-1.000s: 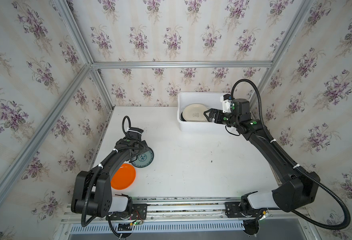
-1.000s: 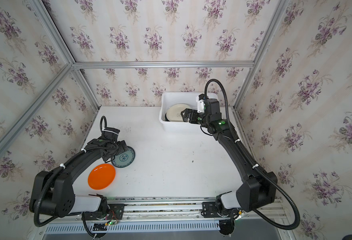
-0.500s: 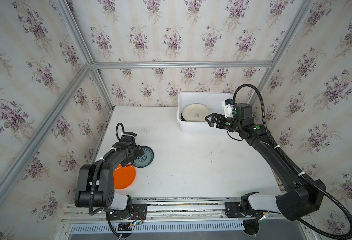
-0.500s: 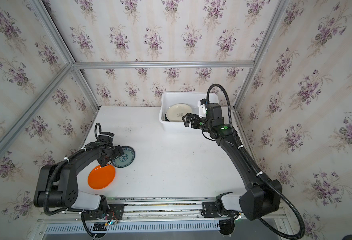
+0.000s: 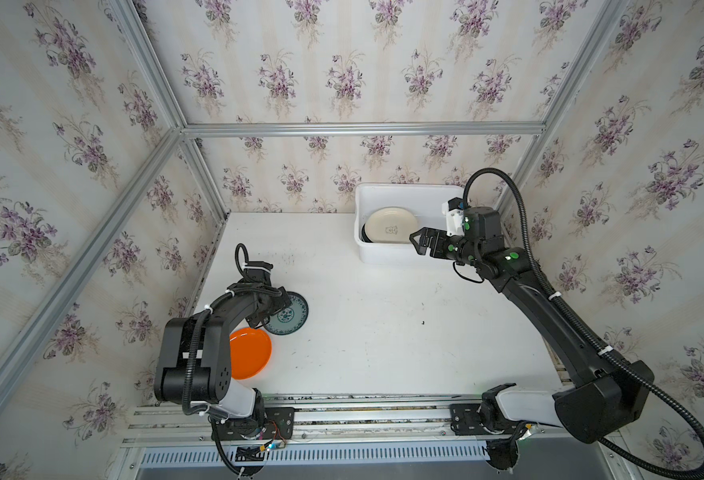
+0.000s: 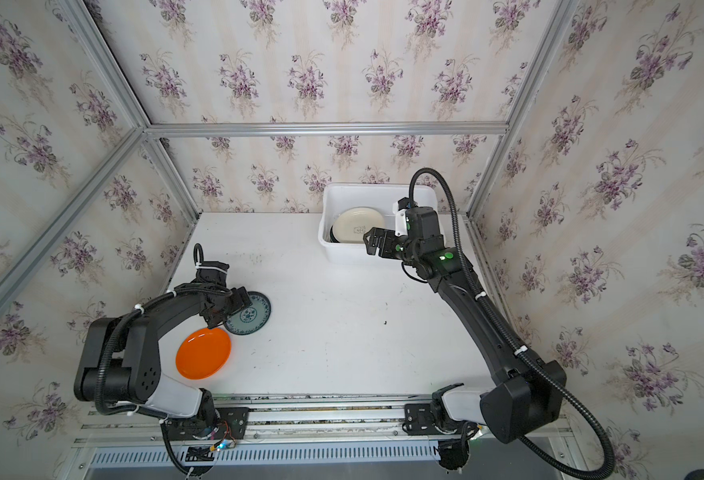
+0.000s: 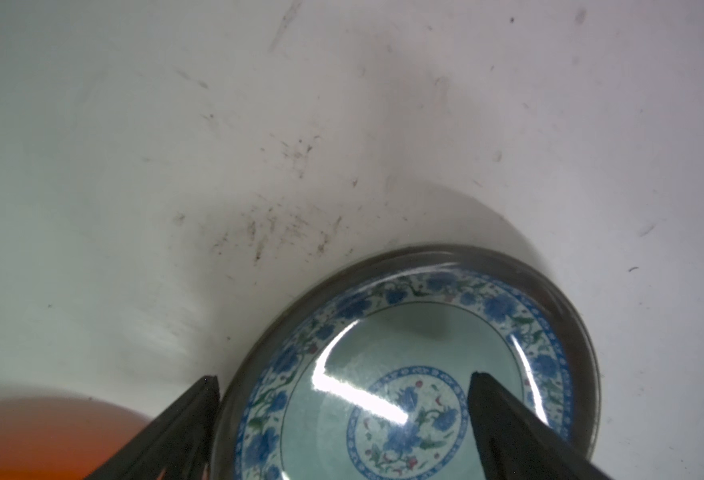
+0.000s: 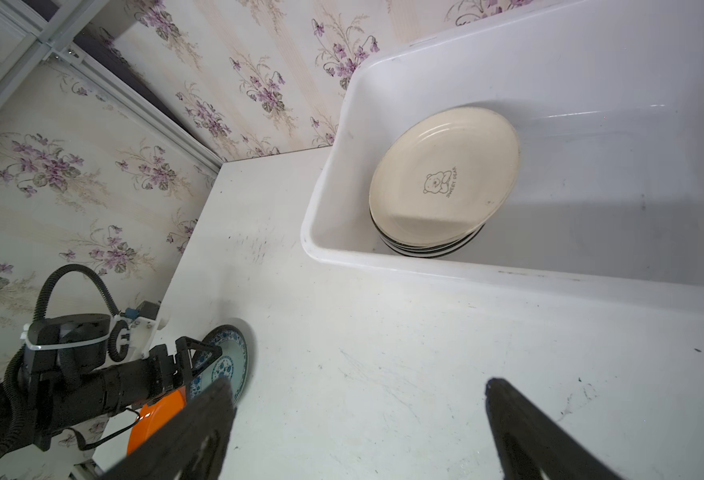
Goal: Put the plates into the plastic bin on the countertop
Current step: 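Raise the right gripper from the bin while the left gripper lowers onto the blue plate, then close the left gripper on the blue plate's rim and lift it on edge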
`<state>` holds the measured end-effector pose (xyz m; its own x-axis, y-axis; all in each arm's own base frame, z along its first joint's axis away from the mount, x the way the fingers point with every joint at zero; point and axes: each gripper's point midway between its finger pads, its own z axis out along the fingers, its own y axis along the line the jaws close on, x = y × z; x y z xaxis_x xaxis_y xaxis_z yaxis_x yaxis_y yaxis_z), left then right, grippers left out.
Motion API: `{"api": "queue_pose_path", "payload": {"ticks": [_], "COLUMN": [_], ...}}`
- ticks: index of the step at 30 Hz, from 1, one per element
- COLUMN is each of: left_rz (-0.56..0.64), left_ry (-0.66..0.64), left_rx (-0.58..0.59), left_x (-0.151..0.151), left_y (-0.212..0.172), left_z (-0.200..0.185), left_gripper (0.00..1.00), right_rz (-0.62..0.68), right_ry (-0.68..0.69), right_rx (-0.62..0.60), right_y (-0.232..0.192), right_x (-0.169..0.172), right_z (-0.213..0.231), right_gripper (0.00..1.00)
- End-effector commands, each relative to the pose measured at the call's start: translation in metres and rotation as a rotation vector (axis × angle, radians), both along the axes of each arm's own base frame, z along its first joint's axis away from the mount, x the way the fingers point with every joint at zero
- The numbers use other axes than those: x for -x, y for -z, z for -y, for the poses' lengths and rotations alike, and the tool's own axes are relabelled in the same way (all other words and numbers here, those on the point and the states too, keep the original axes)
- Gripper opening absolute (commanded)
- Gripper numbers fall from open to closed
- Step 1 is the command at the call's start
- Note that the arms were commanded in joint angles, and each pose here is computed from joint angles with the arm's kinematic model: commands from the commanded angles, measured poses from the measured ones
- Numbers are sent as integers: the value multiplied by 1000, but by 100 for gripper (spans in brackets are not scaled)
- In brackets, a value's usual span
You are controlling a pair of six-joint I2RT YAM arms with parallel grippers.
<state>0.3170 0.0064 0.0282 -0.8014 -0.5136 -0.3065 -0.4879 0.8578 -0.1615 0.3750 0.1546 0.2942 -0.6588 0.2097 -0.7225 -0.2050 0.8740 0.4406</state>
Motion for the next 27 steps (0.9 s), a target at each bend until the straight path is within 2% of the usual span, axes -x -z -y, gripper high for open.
{"api": "queue_pose_path", "payload": {"ticks": [1,5,13,23,25,27], "left_rz": [42,81,78,106,103,99], "left_ry": [46,69,134,225,252,266], "left_rx": [43,62,92,108,112,112], "left_x": [-9,-12,-21,-33,-34,-35], "left_y": [-5,-11,-9,-15,-14,-12], "left_z": [10,17,39,75,81,86], "left_gripper": [92,79,72,56,49,49], "right_rz": [19,14,-2,-6,-11,-14], "right_ry": [3,5,-8,-4,-4,-6], "right_rx": [4,-3,-20,-4,-2,-4], "right_y": [-6,-4,0,4,5,7], "right_x": [-3,-5,-7,-7,-7,-8], "right_z": [-1,-2,-7,-5,-5,-6], "right_gripper": [96,96,94,89,88,87]}}
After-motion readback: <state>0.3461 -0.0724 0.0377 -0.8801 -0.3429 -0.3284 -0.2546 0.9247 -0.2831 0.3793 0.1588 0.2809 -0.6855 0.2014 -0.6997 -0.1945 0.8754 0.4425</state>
